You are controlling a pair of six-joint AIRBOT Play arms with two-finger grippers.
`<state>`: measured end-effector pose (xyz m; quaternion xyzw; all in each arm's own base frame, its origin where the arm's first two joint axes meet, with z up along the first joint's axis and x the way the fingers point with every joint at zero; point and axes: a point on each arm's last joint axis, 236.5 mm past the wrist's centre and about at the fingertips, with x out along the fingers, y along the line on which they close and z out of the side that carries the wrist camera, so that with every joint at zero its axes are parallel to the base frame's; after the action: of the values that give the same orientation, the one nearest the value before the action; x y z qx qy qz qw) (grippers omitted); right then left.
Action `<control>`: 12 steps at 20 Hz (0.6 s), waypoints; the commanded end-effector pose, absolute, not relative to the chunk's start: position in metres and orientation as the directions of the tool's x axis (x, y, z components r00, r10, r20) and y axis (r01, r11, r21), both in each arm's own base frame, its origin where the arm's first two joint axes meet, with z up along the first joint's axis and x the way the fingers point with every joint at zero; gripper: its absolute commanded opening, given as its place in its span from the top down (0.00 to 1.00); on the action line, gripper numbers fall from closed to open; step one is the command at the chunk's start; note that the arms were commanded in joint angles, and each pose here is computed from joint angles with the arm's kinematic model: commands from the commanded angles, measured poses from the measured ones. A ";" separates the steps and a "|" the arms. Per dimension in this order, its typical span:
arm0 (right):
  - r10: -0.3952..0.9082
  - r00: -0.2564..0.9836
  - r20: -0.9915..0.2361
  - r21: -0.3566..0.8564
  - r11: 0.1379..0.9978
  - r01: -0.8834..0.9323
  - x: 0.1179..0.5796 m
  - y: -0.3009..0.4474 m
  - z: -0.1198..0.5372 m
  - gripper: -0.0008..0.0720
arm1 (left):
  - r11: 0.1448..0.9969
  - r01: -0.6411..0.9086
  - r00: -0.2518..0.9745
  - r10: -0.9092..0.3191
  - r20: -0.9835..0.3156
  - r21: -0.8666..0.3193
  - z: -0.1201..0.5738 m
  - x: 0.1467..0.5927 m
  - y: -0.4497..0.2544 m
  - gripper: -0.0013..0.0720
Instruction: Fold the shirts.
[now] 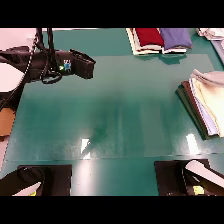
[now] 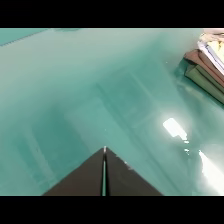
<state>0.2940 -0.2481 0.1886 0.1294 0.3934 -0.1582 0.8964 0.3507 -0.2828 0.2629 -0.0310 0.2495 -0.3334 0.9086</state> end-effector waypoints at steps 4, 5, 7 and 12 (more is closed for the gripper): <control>-0.247 0.473 -0.846 0.078 0.819 0.569 0.203 -0.259 0.113 0.34 | 0.776 0.591 0.641 -0.617 -0.457 -0.219 0.257 0.348 -0.282 0.95; -0.256 0.474 -0.843 0.077 0.813 0.577 0.201 -0.260 0.113 0.20 | 0.776 0.591 0.641 -0.617 -0.456 -0.219 0.257 0.348 -0.282 0.95; -0.272 0.514 -0.813 0.083 0.820 0.566 0.212 -0.259 0.126 0.19 | 0.776 0.591 0.641 -0.617 -0.456 -0.219 0.257 0.348 -0.282 0.95; -0.084 0.823 -0.562 0.265 0.924 0.276 0.323 -0.184 0.209 0.19 | 0.776 0.591 0.641 -0.617 -0.457 -0.220 0.257 0.348 -0.282 0.95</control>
<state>0.2709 -0.2298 0.1665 0.1599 0.3608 -0.1768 0.9017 0.3480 -0.2818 0.2574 -0.0252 0.2608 -0.3334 0.9056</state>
